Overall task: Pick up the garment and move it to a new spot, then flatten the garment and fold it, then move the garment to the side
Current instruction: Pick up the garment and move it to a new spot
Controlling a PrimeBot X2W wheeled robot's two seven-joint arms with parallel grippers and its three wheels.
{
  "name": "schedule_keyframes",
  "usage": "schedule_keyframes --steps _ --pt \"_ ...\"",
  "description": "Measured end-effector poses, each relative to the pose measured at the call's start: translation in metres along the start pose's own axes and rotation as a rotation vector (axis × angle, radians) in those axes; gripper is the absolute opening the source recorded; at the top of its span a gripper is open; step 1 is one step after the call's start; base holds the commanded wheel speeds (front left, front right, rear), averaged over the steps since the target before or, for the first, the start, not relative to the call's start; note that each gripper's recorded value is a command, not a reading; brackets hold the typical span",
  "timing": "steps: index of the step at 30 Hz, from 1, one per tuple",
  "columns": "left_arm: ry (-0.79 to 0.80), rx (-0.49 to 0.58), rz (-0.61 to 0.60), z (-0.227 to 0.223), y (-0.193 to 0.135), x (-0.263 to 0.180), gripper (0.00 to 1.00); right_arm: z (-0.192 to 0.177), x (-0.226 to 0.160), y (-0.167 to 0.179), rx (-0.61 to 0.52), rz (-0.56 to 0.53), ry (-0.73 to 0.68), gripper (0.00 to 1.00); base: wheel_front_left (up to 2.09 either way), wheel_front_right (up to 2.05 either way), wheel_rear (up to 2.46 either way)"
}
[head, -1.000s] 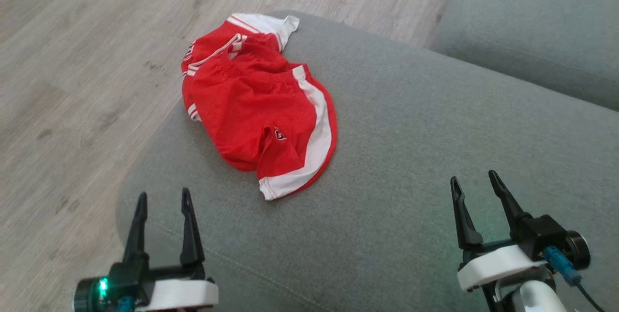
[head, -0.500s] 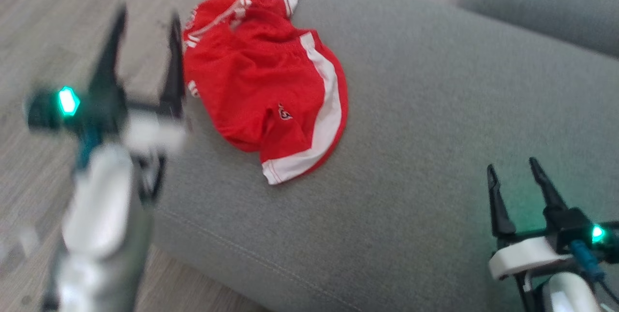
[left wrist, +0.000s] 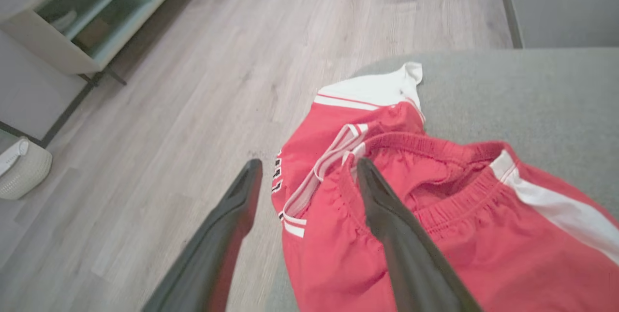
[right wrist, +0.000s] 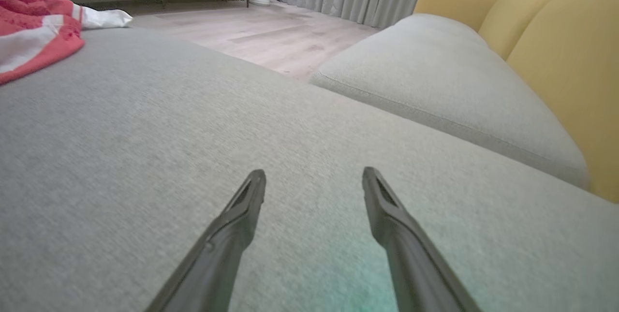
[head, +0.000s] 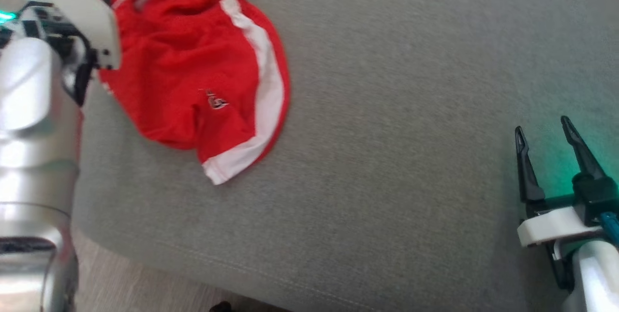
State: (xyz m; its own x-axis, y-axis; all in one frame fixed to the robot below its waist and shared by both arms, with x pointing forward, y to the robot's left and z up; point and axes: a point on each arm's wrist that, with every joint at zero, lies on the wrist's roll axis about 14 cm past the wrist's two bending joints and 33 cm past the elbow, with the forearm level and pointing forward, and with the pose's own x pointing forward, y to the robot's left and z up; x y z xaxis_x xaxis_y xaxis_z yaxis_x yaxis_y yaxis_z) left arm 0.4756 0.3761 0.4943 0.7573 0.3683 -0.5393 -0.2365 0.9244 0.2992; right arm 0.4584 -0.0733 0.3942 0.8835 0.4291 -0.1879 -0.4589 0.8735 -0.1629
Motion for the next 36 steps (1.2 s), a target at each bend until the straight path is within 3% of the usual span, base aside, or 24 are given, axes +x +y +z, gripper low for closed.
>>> schedule_keyframes --steps 7,16,17,18,26,36 --pt "0.133 0.015 -0.039 -0.021 -0.027 0.040 1.00 -0.028 -0.004 -0.021 0.001 -0.044 0.057 1.00 0.00 0.00 0.00" --pt "0.241 0.033 -0.013 -0.064 -0.028 0.054 0.97 -0.033 0.004 -0.028 0.003 -0.055 0.048 1.00 0.00 0.00 0.00" --pt "0.236 0.029 -0.012 -0.065 -0.027 0.054 0.26 -0.033 0.005 -0.028 0.002 -0.053 0.048 1.00 0.00 0.00 0.00" --pt "0.229 0.023 -0.012 -0.065 -0.026 0.054 0.00 -0.033 0.006 -0.027 0.001 -0.051 0.048 1.00 0.00 0.00 0.00" --pt "0.028 0.019 -0.042 -0.025 -0.032 0.052 0.00 -0.028 0.008 -0.025 -0.008 -0.039 0.037 1.00 0.00 0.00 0.00" --pt "-0.518 0.108 -0.120 0.146 -0.052 -0.009 0.00 0.012 -0.009 -0.018 0.039 -0.079 -0.033 1.00 0.00 0.00 0.00"
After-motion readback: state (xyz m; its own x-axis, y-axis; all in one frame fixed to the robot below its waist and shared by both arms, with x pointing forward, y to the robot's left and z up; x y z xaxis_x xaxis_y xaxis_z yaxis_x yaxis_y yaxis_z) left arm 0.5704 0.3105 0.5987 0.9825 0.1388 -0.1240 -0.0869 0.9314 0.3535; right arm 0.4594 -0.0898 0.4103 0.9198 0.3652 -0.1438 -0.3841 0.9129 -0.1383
